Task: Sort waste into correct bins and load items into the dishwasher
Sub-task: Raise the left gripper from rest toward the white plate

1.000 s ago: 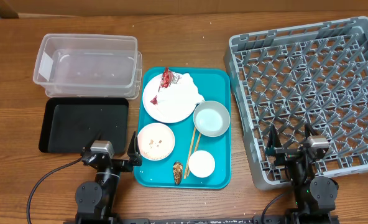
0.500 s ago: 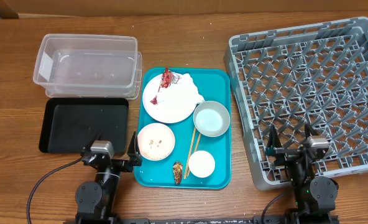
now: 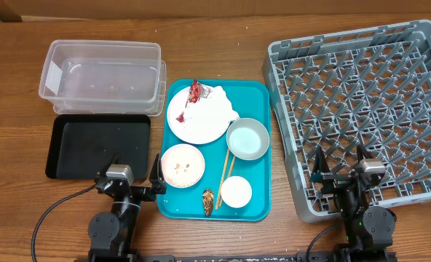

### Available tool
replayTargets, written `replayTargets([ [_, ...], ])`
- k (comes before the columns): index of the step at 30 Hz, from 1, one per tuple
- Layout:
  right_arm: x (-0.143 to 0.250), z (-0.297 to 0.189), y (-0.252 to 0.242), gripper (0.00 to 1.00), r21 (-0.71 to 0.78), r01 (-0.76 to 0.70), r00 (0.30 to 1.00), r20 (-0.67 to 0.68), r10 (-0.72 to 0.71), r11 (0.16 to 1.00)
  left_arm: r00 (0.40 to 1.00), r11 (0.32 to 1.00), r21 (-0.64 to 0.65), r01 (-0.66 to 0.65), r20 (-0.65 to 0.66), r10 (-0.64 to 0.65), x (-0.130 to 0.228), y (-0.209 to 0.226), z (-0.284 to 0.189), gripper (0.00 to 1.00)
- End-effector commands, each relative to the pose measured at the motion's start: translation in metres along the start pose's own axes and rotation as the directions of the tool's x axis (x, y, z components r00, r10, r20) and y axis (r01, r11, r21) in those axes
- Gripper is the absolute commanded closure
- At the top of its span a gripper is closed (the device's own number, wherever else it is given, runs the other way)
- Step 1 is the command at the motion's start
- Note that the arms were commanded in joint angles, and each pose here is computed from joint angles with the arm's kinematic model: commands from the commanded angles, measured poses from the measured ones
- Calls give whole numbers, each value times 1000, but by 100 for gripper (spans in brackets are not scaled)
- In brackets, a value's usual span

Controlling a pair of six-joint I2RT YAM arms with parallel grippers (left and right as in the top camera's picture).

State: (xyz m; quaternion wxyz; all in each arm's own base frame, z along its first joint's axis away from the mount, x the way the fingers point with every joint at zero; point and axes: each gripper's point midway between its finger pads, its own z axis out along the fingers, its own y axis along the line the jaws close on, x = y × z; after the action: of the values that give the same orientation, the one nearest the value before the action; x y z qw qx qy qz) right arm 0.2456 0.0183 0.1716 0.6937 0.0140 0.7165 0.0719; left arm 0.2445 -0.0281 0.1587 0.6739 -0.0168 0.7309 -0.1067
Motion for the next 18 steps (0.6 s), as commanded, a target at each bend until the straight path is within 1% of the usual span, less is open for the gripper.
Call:
replayTargets([
  [1,2,0,3,0,-20,-9,1000,4,9,1000,1000,1000,2,-17,-2,17,1,0,0,0],
  [4,1,0,5,0,-29,-39,999,3,39,999,999,999,3,40,-2,-40,1,0,0,0],
  [6,1,0,5,0,-29,-69,998,2,69,997,999,999,15,47,-4,-47,1,-2,0,0],
  [12,-17,-5,7,0,-28,-84,997,-1,84,996,999,999,23,47,-21,-46,-7,-6,-2,0],
  [15,-28,-8,9,0,-18,-91,995,-46,90,996,998,999,16,36,-55,-35,-19,-8,-3,0],
  [18,-43,-10,11,0,-4,-143,985,-94,142,990,994,1000,12,-1,-113,2,-28,-10,-2,0],
])
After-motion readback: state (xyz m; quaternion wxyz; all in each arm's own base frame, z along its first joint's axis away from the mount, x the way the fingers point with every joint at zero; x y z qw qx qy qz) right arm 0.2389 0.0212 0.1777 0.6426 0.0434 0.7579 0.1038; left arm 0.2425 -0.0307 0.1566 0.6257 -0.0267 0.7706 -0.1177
